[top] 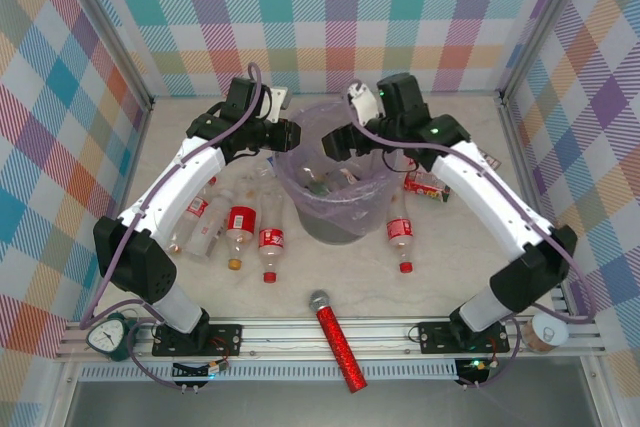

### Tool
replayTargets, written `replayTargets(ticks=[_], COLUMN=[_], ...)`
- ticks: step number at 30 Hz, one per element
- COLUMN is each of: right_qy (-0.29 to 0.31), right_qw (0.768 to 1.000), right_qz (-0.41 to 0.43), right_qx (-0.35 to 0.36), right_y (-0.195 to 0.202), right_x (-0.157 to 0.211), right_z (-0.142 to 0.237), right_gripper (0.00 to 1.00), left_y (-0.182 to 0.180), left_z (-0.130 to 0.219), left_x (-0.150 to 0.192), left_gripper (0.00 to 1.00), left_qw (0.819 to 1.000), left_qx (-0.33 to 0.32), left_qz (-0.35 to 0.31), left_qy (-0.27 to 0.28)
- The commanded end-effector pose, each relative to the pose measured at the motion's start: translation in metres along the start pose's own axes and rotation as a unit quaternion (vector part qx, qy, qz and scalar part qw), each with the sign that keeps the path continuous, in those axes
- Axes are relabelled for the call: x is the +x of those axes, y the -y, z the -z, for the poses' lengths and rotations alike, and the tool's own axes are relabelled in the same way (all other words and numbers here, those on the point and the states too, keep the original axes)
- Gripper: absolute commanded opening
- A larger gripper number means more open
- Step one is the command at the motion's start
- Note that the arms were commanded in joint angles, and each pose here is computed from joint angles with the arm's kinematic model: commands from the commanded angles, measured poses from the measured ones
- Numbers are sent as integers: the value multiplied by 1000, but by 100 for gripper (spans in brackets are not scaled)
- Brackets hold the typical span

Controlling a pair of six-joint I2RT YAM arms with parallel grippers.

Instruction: Put the plastic bottles in the bin

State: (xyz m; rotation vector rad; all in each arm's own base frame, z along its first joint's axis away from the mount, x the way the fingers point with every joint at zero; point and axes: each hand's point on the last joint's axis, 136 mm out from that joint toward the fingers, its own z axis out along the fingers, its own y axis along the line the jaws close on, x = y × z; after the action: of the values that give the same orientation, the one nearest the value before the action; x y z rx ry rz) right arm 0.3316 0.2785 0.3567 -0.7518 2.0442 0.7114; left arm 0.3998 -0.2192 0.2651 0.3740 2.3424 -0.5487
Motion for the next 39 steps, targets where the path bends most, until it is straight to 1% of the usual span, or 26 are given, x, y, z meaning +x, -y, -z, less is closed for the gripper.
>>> replayTargets(ticks=[1, 4, 7, 10, 12, 14, 17, 22, 24, 27, 29, 31, 33, 35, 36, 39], right_qy=[19, 30, 40, 47, 32, 12, -29, -136, -170, -224, -253, -279, -275, -270, -274, -289], right_qw=[999, 994, 983, 967, 953, 947, 940, 925, 923, 934, 934, 927, 925, 917, 909, 896], right_qz=[9, -17, -86, -151, -176, -183, -188, -195, -197, -177, -173, -198, -231, -267, -292, -321], right_qx=[34, 103, 157, 200, 243, 262, 285, 296, 285, 214, 181, 153, 127, 117, 116, 106], right_y=[3, 29, 62, 97, 124, 146, 179, 231, 248, 249, 248, 237, 220, 209, 203, 191], right_x=[-12, -11, 0, 21, 40, 58, 86, 128, 138, 152, 163, 175, 182, 194, 203, 224], right_z=[40, 69, 103, 130, 141, 139, 126, 95, 78, 48, 36, 29, 19, 10, 5, -12], right_gripper=[85, 85, 85, 85, 85, 86, 88, 93, 94, 94, 94, 93, 91, 88, 86, 83], left_y=[-14, -14, -14, -13, -13, -13, -13, -13, -14, -14, -14, -14, -15, -15, -15, -15], left_z=[-18, -18, -17, -17, -17, -17, -17, -17, -18, -18, -19, -21, -23, -23, -23, -23], left_x=[44, 44, 44, 44, 44, 44, 45, 45, 46, 46, 47, 48, 49, 49, 50, 49], left_gripper=[33, 33, 33, 33, 33, 33, 33, 33, 33, 33, 33, 33, 33, 33, 33, 33], left_qw=[997, 997, 997, 997, 997, 997, 997, 997, 997, 997, 997, 997, 996, 996, 996, 996], left_qx=[-22, -22, -22, -21, -20, -20, -19, -19, -20, -21, -20, -20, -21, -22, -22, -21], left_qz=[0, -1, -1, 0, -1, -1, -1, 1, 1, 2, 2, 4, 4, 4, 4, 4], left_qy=[-77, -76, -75, -76, -76, -77, -77, -76, -78, -78, -78, -81, -84, -85, -86, -85])
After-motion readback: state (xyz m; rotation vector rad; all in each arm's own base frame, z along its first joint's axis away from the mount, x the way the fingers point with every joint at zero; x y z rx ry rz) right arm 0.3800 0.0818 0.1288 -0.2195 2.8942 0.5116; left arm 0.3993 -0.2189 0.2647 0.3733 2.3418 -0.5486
